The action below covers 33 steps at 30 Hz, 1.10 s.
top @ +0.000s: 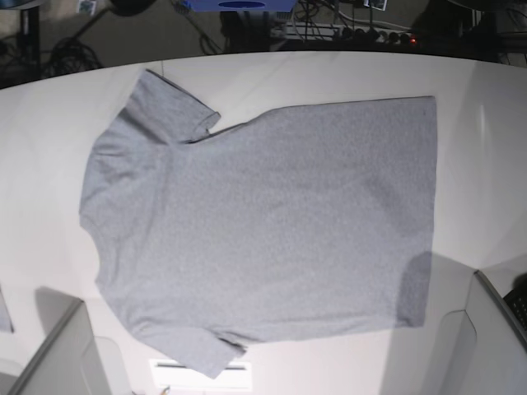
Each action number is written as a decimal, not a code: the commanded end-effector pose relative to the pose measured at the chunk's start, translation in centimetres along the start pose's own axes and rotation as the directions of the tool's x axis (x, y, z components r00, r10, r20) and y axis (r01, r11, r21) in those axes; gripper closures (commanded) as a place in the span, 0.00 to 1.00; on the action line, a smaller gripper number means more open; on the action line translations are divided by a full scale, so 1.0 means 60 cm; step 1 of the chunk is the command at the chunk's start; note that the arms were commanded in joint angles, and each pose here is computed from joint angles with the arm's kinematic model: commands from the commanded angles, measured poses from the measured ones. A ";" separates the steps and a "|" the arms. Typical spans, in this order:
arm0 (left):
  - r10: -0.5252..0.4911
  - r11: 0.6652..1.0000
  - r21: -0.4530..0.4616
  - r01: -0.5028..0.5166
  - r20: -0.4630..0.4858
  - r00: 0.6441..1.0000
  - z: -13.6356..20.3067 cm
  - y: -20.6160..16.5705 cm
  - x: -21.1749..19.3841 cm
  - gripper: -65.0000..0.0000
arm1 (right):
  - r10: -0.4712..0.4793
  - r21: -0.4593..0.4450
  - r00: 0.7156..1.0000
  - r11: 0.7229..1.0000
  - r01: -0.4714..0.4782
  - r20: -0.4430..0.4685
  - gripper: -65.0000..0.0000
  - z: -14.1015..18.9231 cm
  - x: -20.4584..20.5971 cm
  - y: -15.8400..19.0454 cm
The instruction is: Fold the T-shirt properly
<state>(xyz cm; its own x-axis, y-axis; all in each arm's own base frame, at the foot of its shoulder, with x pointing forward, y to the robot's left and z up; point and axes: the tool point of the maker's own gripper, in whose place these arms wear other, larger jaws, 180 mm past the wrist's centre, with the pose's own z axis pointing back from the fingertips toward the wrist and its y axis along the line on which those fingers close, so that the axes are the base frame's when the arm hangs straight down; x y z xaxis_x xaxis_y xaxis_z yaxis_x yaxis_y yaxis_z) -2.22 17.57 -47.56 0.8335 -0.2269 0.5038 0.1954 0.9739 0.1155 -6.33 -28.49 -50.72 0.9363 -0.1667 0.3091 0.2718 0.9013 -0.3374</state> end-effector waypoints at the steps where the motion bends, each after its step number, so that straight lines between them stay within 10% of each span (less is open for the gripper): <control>1: -0.007 1.000 0.004 0.007 0.023 1.000 0.021 0.003 0.010 1.00 | -0.005 -0.022 0.999 1.000 0.006 0.040 1.00 0.018 0.019 -0.016; 8: -0.021 1.000 -0.020 0.023 0.126 0.992 0.078 -0.004 0.088 1.00 | -0.027 -0.049 0.982 0.998 0.037 0.187 1.00 0.081 0.157 -0.031; 15: -0.042 0.999 -0.015 0.039 -0.242 0.969 0.052 0.003 -0.061 1.00 | -0.041 -0.043 0.984 0.998 0.049 0.176 1.00 0.086 0.182 -0.025; 26: -0.303 0.949 -0.116 0.293 -0.590 0.748 0.135 0.055 -0.332 1.00 | -0.039 -0.044 0.987 0.998 0.046 0.154 1.00 0.073 0.172 -0.025; 30: -0.385 0.922 -0.178 0.345 -0.536 0.751 0.164 0.075 -0.352 1.00 | -0.040 -0.044 0.987 0.998 0.047 0.154 1.00 0.072 0.172 -0.024; 33: -0.405 0.914 -0.195 0.356 -0.368 0.837 0.183 0.063 -0.309 1.00 | -0.040 -0.041 0.987 0.998 0.047 0.158 1.00 0.073 0.173 -0.024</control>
<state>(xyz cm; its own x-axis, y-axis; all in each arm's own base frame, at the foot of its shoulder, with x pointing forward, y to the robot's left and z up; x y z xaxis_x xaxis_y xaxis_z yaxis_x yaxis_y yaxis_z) -20.75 25.99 -47.72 0.8004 -0.5930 0.0875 0.5777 0.8021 0.1514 2.01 -29.18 -43.79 0.8820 -0.1565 0.4445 0.3280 0.8812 -0.3404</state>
